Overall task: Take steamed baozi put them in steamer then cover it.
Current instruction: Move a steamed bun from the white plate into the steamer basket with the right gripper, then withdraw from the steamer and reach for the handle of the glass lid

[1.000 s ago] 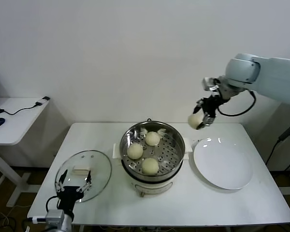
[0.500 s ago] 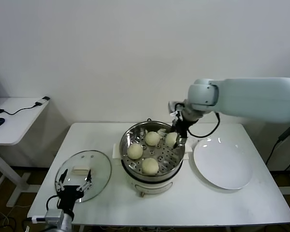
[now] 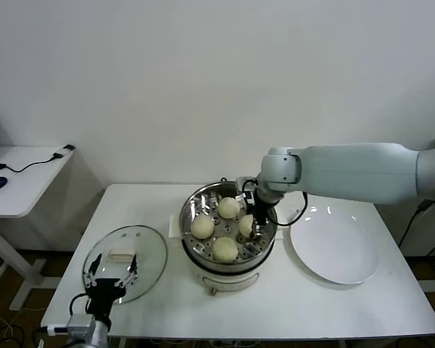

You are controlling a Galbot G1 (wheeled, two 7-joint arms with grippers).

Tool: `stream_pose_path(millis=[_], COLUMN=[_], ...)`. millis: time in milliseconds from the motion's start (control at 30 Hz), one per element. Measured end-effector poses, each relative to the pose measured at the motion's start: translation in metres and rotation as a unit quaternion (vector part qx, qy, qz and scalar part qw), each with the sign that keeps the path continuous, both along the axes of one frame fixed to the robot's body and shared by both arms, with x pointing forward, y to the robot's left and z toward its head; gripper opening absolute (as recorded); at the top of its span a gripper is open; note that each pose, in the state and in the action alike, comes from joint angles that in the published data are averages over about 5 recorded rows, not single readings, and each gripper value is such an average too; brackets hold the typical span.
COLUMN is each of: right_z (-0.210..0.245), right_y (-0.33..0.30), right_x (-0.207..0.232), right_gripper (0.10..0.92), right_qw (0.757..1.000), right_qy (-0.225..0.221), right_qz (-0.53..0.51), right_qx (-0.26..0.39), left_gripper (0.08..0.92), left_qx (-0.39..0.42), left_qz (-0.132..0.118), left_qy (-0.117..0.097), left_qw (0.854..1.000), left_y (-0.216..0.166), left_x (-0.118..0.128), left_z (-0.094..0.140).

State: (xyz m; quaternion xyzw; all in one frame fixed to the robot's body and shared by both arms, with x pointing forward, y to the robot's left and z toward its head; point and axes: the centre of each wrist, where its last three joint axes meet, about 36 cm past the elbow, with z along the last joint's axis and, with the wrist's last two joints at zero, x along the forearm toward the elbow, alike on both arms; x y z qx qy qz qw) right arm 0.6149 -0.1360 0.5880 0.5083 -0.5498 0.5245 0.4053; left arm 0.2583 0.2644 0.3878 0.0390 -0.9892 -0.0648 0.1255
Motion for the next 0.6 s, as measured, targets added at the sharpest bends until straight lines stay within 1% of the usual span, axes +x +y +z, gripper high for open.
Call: stream_pose_path(millis=[100, 200, 300, 467, 600], right_z=[-0.002, 0.001, 0.010, 0.043, 0.075], right_y=[0.001, 0.002, 0.000, -0.008, -0.024], right_x=[0.000, 0.001, 0.005, 0.011, 0.015], right_gripper=[0.726, 0.782, 0.818, 0.822, 0.823], right_qw=[1.000, 1.000, 1.000, 0.997, 0.992], right_qy=[-0.002, -0.004, -0.009, -0.025, -0.046], right_qz=[0.000, 0.000, -0.003, -0.015, -0.037], right_qx=[0.001, 0.009, 0.025, 0.067, 0.110], left_gripper=[0.823, 0.823, 0.823, 0.823, 0.823], left_qx=[-0.001, -0.002, -0.002, -0.002, 0.000], left_qz=[0.001, 0.001, 0.000, -0.002, -0.002], left_qy=[0.001, 0.001, -0.001, -0.002, -0.005], left_qw=[1.000, 1.000, 1.000, 1.000, 1.000], left_y=[0.000, 0.000, 0.001, 0.002, 0.004], left_x=[-0.001, -0.001, -0.001, 0.001, 0.002], left_z=[0.001, 0.002, 0.003, 0.005, 0.008])
